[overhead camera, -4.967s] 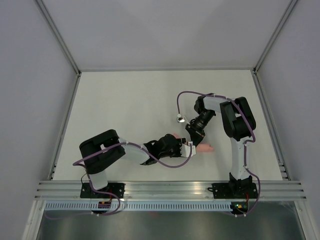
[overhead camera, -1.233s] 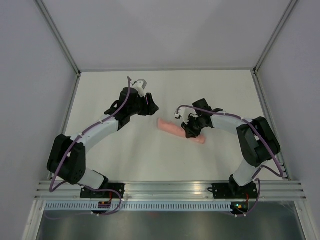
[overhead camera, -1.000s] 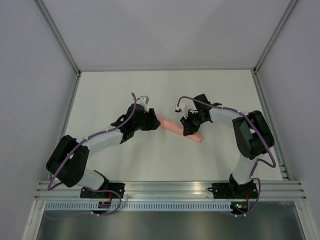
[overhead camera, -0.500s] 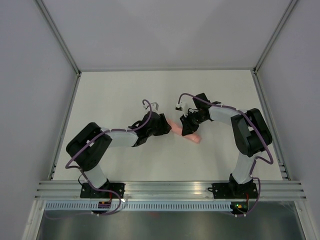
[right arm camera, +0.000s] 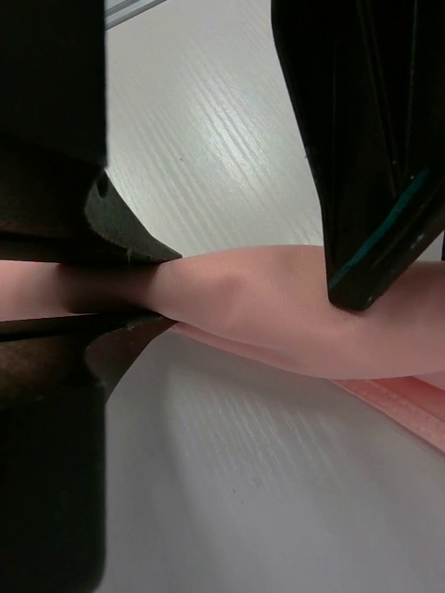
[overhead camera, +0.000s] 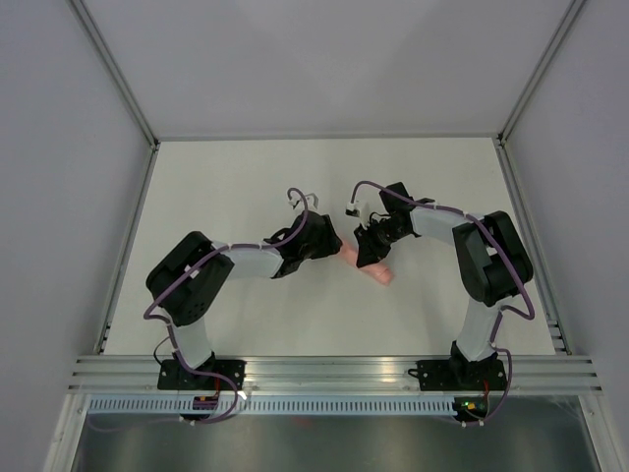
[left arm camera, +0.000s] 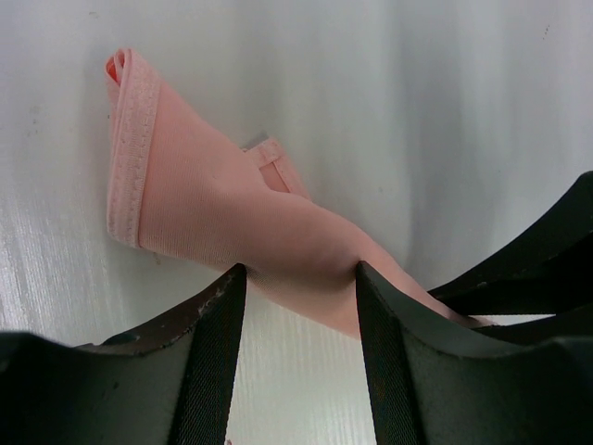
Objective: Fold the napkin, place the utensils inside, and roll it up
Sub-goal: Roll the napkin at the center of the board.
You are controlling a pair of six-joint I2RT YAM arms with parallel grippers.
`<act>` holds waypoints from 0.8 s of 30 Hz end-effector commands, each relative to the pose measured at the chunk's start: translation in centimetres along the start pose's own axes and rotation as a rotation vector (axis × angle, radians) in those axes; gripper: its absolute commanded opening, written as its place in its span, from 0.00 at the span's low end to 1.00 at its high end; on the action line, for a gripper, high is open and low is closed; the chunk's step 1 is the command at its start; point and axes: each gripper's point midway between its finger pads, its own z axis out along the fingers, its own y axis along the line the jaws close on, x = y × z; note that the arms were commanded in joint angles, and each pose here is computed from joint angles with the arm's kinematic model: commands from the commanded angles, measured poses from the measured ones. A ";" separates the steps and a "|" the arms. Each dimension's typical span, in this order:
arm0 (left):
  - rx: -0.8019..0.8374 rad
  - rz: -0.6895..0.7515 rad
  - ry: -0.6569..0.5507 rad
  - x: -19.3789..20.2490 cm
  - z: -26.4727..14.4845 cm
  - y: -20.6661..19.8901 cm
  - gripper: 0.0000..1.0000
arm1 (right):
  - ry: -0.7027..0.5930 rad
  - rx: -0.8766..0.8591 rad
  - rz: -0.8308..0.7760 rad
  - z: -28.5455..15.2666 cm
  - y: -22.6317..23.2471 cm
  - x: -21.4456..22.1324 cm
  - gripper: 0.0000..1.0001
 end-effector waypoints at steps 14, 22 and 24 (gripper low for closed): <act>-0.028 0.108 0.028 -1.8 2.1 -1.3 0.55 | 0.078 0.067 -0.022 -2.7 0.5 1.8 0.55; -0.015 0.145 0.061 -2.3 3.7 -2.0 0.55 | 0.007 0.057 -0.060 -4.7 1.3 -0.5 0.58; -0.011 0.148 0.068 -2.2 4.0 -2.2 0.55 | 0.008 0.044 -0.067 -5.1 1.5 -0.4 0.58</act>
